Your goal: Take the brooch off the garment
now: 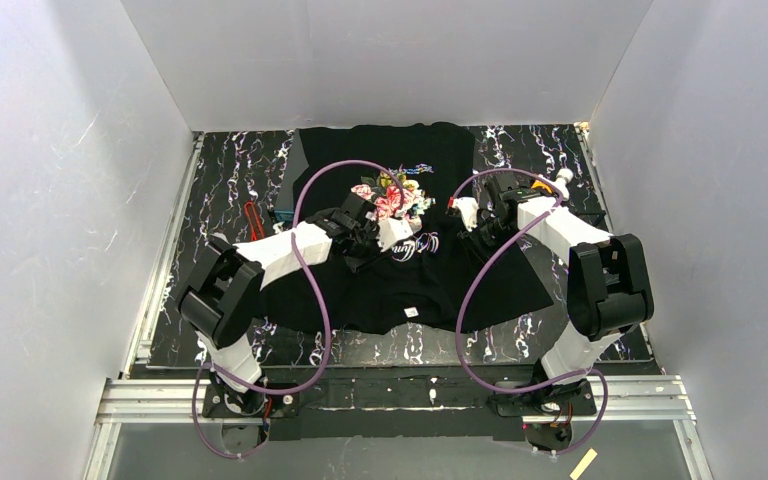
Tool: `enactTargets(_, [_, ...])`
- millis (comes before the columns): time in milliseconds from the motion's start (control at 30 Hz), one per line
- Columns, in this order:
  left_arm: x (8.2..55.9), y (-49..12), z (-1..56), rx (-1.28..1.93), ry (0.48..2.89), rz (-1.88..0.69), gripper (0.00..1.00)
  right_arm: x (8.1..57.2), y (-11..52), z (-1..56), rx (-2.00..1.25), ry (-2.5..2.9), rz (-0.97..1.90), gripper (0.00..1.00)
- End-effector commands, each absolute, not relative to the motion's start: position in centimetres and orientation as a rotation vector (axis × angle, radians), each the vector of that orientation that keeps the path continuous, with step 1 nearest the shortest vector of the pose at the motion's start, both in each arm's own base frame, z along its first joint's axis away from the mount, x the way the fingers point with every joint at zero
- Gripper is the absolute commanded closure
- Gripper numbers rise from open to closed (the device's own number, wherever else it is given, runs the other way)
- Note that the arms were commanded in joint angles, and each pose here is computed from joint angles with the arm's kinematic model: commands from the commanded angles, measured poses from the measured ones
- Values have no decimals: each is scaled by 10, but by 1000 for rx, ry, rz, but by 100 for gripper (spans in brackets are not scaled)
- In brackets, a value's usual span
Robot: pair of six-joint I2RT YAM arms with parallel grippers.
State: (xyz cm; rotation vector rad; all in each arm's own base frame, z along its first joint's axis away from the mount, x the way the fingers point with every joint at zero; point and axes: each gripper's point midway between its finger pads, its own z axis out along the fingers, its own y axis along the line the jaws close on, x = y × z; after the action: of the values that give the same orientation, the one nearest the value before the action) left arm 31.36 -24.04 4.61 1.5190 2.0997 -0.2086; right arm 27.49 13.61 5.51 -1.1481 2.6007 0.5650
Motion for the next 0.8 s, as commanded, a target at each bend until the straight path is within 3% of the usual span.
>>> enactTargets(0, [317, -237, 52, 1504, 2127, -244, 72, 281, 140, 64, -1146, 2573, 588, 71])
enactTargets(767, [299, -212, 61, 1428, 2267, -337, 77, 282, 146, 67, -1184, 2549, 638, 71])
